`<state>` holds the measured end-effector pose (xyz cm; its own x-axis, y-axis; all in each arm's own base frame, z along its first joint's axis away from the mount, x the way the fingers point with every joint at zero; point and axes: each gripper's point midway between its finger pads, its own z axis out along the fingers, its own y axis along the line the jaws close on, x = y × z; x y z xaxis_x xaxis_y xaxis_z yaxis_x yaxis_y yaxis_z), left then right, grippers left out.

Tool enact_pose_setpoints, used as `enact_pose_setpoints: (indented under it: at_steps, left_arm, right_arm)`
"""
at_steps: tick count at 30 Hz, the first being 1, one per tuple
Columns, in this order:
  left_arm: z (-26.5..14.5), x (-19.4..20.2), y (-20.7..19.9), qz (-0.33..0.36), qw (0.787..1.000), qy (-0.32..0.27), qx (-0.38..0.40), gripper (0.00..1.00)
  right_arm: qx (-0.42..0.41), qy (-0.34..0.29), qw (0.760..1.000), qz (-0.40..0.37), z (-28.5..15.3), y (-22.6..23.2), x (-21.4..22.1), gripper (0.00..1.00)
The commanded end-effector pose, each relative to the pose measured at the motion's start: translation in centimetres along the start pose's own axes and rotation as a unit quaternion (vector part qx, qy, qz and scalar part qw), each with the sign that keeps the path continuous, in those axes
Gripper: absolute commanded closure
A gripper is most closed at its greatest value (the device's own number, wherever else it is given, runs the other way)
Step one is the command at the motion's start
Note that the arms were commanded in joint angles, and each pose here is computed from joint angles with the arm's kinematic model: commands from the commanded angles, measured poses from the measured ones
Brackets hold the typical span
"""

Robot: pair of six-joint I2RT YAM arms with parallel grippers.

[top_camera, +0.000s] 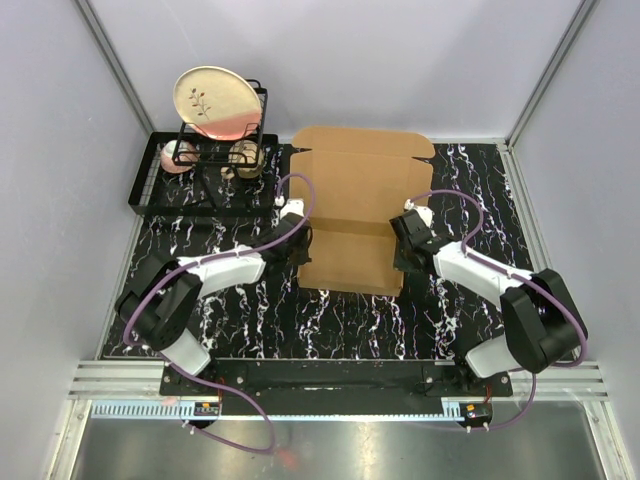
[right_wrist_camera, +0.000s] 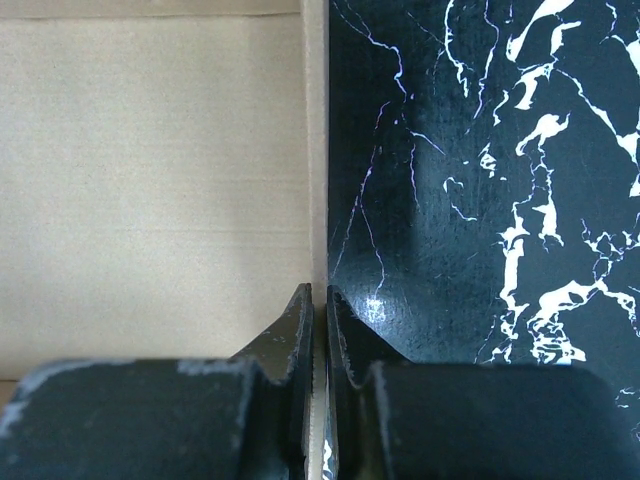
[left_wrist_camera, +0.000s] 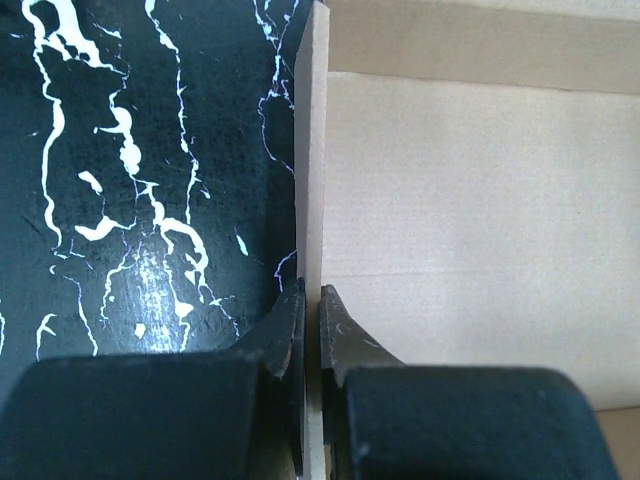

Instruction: Fold the paper box

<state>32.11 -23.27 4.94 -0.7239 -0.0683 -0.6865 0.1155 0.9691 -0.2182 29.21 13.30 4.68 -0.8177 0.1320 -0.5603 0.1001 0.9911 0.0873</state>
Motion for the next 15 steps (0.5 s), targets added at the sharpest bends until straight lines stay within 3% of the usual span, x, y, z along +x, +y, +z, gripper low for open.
enact_pose_setpoints:
  at_steps: [1, 3, 7, 10, 12, 15]
  left_arm:
    - [0.3, 1.4, -1.8, 0.011, 1.000, 0.005, 0.013, 1.00]
    - [0.2, 1.9, -2.1, 0.012, 1.000, 0.008, 0.013, 1.00]
    - [0.3, 1.9, -1.8, 0.008, 1.000, 0.007, 0.004, 0.90]
    - [0.2, 1.6, -1.9, 0.006, 1.000, 0.002, 0.004, 0.97]
    - [0.0, 1.6, -1.8, 0.003, 1.000, -0.002, 0.003, 0.98]
    - [-0.6, 0.8, -1.6, 0.002, 1.000, -0.013, -0.001, 0.92]
  right_arm:
    - [0.030, 0.040, 0.999, -0.010, 0.4, -0.5, 2.2, 1.00]
    - [0.046, 0.040, 0.998, -0.008, 0.4, -0.9, 2.0, 1.00]
    - [0.059, 0.037, 0.998, -0.005, 0.4, -0.9, 1.4, 0.74]
    - [0.057, 0.034, 0.998, -0.005, 0.6, -0.5, 0.9, 0.76]
    - [0.053, 0.037, 0.998, -0.005, 0.8, -0.2, 0.8, 0.85]
    - [0.055, 0.027, 0.998, 0.002, 0.3, -0.3, 0.4, 0.77]
